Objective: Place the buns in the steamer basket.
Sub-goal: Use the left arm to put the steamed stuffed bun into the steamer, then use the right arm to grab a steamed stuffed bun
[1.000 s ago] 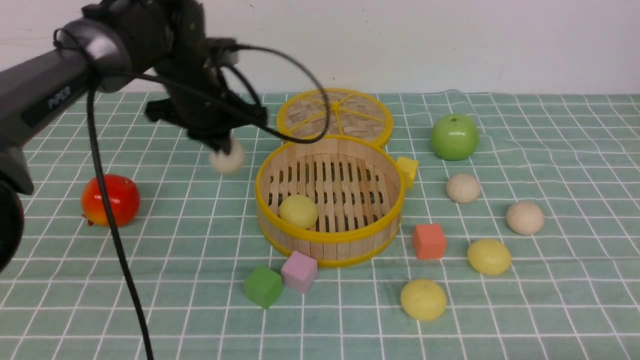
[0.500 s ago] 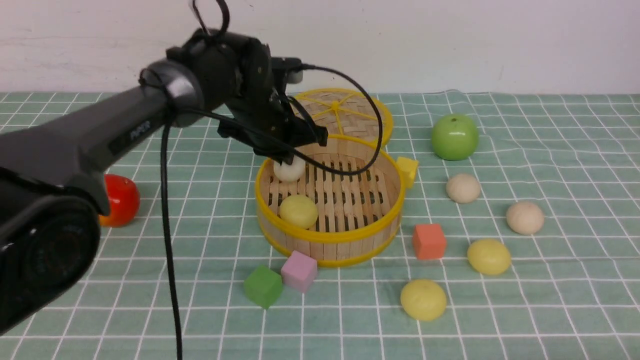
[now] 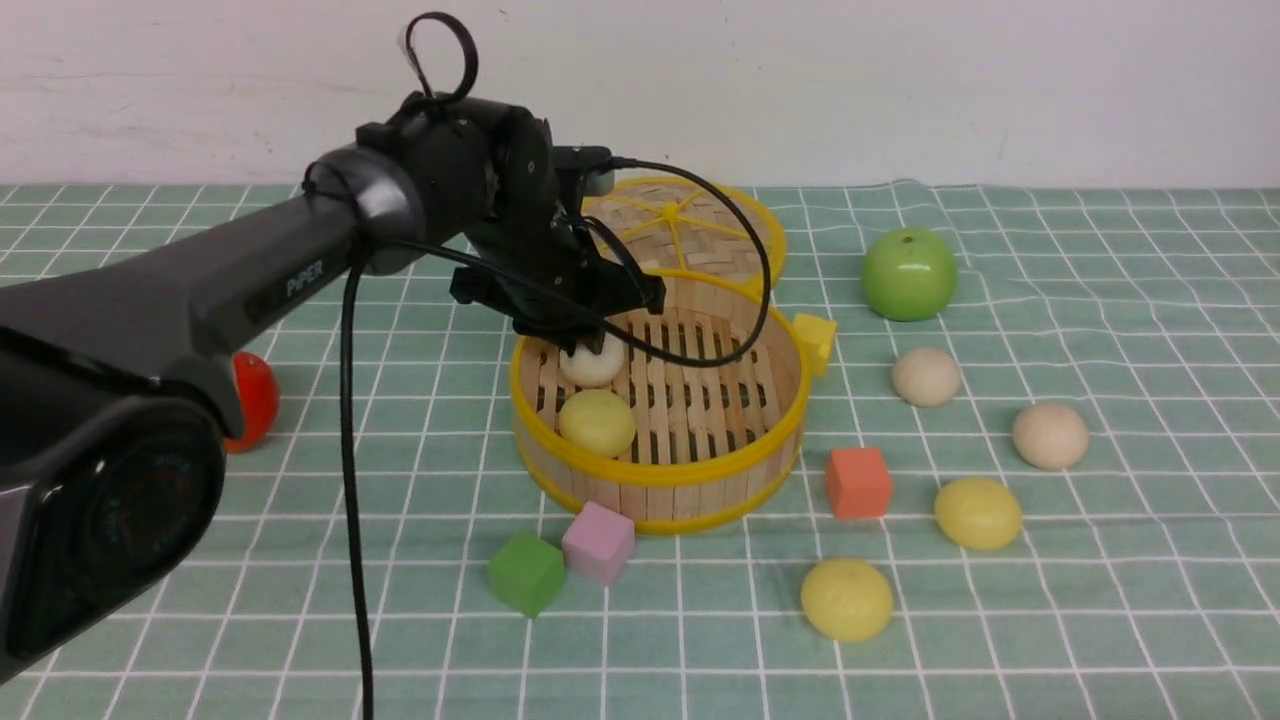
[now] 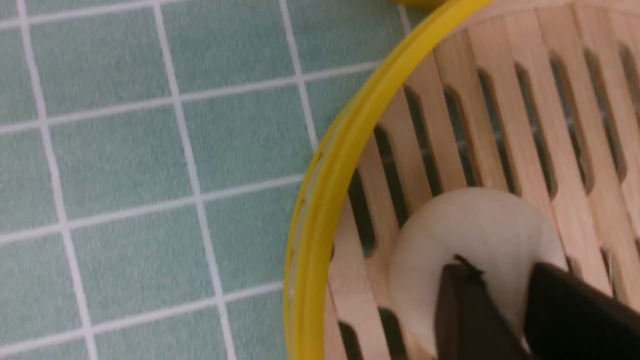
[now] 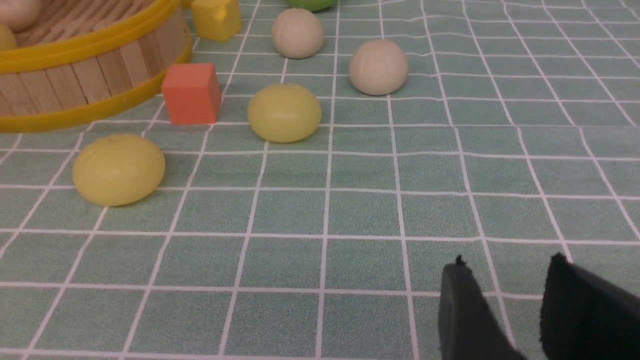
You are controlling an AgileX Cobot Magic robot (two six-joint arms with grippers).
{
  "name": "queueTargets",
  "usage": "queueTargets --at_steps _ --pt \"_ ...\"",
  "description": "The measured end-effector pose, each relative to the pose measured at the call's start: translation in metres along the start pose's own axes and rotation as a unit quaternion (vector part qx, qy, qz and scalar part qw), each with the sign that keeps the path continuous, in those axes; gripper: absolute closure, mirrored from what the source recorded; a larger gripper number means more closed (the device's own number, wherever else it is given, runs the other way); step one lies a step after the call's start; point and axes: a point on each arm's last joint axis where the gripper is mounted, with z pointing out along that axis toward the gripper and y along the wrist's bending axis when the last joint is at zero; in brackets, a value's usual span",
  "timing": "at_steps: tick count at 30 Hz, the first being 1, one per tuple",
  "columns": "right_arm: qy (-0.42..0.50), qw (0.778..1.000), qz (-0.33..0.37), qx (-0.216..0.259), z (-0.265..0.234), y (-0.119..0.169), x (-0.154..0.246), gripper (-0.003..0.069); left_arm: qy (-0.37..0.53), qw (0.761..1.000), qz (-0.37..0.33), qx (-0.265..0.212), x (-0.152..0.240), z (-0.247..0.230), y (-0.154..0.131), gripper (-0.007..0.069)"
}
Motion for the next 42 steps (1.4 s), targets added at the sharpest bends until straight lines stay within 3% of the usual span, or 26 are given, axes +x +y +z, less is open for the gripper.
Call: queueTargets --at_steps 5,9,10,16,19,20,22,23,24,27,29,37,42 --pt "0.0 1.0 0.0 0.0 0.0 0.0 0.0 0.042 0.008 1.0 0.014 -0.02 -0.004 -0.031 0.002 0.0316" --pt "0.0 1.0 0.0 0.0 0.0 0.0 0.0 0.042 -0.008 0.999 0.031 -0.044 -0.012 -0.081 0.004 0.0288" --pt "0.0 1.0 0.0 0.0 0.0 0.0 0.0 0.042 -0.023 0.997 0.037 -0.057 -0.015 -0.114 0.005 0.0286" --pt "0.0 1.0 0.0 0.0 0.0 0.0 0.0 0.042 -0.089 0.993 0.031 -0.075 -0.006 -0.253 0.01 0.0317" --pt "0.0 1.0 0.0 0.0 0.0 0.0 0.0 0.042 -0.17 0.982 0.01 -0.075 0.013 -0.339 0.017 0.0365" --pt "0.0 1.0 0.0 0.0 0.0 0.0 0.0 0.042 -0.176 0.981 0.009 -0.076 0.015 -0.344 0.017 0.0368" --pt "0.0 1.0 0.0 0.0 0.0 0.0 0.0 0.042 -0.24 0.968 -0.014 -0.078 0.048 -0.408 0.028 0.041" --pt "0.0 1.0 0.0 0.0 0.0 0.0 0.0 0.042 -0.24 0.968 -0.014 -0.078 0.048 -0.408 0.028 0.041" --pt "0.0 1.0 0.0 0.0 0.0 0.0 0.0 0.042 -0.262 0.962 -0.02 -0.072 0.076 -0.437 0.035 0.0428" --pt "0.0 1.0 0.0 0.0 0.0 0.0 0.0 0.042 -0.267 0.961 -0.025 -0.072 0.112 -0.452 0.043 0.0447" --pt "0.0 1.0 0.0 0.0 0.0 0.0 0.0 0.042 -0.264 0.962 -0.027 -0.061 0.159 -0.461 0.053 0.0464" --pt "0.0 1.0 0.0 0.0 0.0 0.0 0.0 0.042 -0.283 0.958 -0.031 0.026 0.321 -0.412 0.08 0.0543" --pt "0.0 1.0 0.0 0.0 0.0 0.0 0.0 0.042 -0.307 0.949 -0.051 0.042 0.357 -0.389 0.088 0.0639"
